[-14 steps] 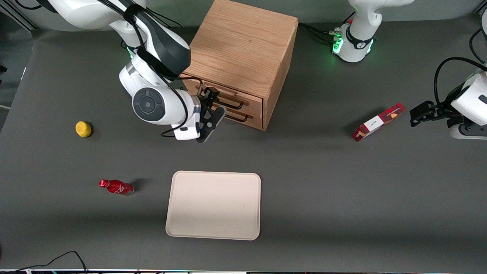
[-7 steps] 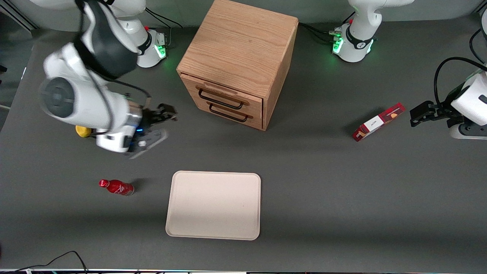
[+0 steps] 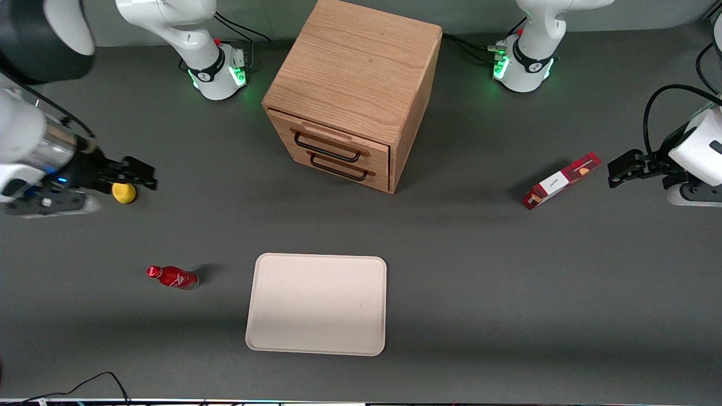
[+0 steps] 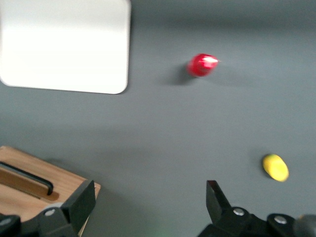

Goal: Close top drawer

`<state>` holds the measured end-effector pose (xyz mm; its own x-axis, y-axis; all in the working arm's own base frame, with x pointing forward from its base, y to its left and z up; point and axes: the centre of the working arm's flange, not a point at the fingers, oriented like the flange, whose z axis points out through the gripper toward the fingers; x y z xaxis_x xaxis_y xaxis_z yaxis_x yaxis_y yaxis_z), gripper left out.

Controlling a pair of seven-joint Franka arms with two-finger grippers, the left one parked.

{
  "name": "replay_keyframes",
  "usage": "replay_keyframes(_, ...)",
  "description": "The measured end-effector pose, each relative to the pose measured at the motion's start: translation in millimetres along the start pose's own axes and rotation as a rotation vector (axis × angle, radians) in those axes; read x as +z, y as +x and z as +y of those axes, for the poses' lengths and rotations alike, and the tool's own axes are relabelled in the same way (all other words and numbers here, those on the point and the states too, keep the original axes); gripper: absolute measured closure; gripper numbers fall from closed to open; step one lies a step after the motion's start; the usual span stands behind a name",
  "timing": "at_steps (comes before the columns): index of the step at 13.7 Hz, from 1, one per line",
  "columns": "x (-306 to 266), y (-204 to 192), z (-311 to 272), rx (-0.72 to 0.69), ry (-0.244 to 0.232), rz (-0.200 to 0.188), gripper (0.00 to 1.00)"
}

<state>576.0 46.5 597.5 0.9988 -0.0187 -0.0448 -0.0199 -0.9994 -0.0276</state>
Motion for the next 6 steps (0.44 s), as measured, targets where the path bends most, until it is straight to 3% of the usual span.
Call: replay_keyframes(6,-16,-45,47,0.086,0.005,0.046,0.00)
